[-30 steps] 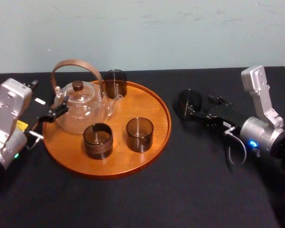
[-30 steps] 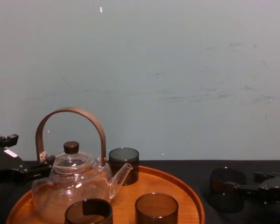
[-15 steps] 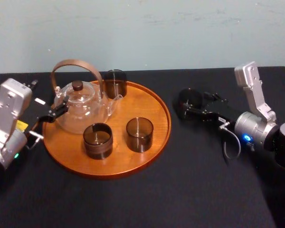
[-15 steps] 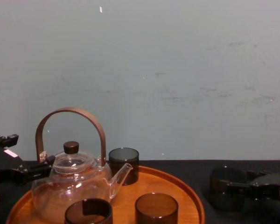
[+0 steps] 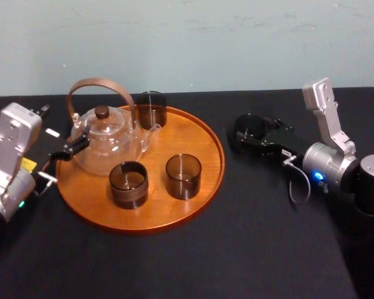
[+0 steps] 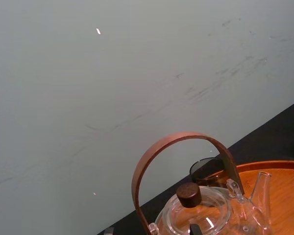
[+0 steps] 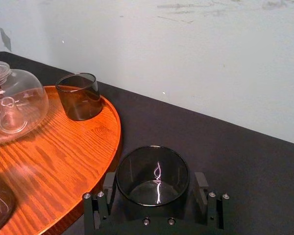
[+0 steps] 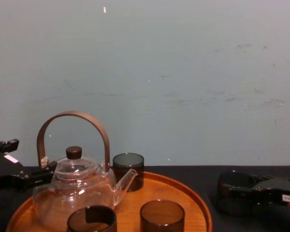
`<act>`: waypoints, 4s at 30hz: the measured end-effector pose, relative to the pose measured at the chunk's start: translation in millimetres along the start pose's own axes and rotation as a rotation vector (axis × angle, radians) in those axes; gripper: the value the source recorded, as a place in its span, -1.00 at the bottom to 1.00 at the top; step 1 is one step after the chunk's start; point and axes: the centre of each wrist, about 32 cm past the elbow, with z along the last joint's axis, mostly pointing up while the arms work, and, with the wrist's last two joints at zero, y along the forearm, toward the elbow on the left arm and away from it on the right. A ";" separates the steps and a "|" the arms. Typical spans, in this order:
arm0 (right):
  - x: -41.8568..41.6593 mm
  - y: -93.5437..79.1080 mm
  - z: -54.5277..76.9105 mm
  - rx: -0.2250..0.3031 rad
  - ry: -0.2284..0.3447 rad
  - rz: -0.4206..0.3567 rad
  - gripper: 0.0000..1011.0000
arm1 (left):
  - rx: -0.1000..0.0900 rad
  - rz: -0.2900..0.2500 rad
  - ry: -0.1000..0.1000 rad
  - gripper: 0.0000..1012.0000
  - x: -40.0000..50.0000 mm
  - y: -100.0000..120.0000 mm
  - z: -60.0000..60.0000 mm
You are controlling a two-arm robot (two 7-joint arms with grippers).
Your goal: Pick up the glass from the table and place it on the tray.
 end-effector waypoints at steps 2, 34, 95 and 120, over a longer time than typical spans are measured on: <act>0.1 -0.1 0.4 0.001 -0.001 0.000 0.98 | 0.000 0.000 0.000 0.98 0.0 0.0 0.0; -0.1 -1.5 0.1 -0.001 0.002 -0.003 0.92 | 0.000 0.000 0.000 0.98 0.0 0.0 0.0; -0.3 -1.5 0.0 -0.001 0.002 -0.003 0.76 | 0.000 0.000 0.000 0.98 0.0 0.0 0.0; -0.2 -1.6 0.0 -0.001 0.002 -0.003 0.76 | 0.000 0.000 0.000 0.98 0.0 0.0 0.0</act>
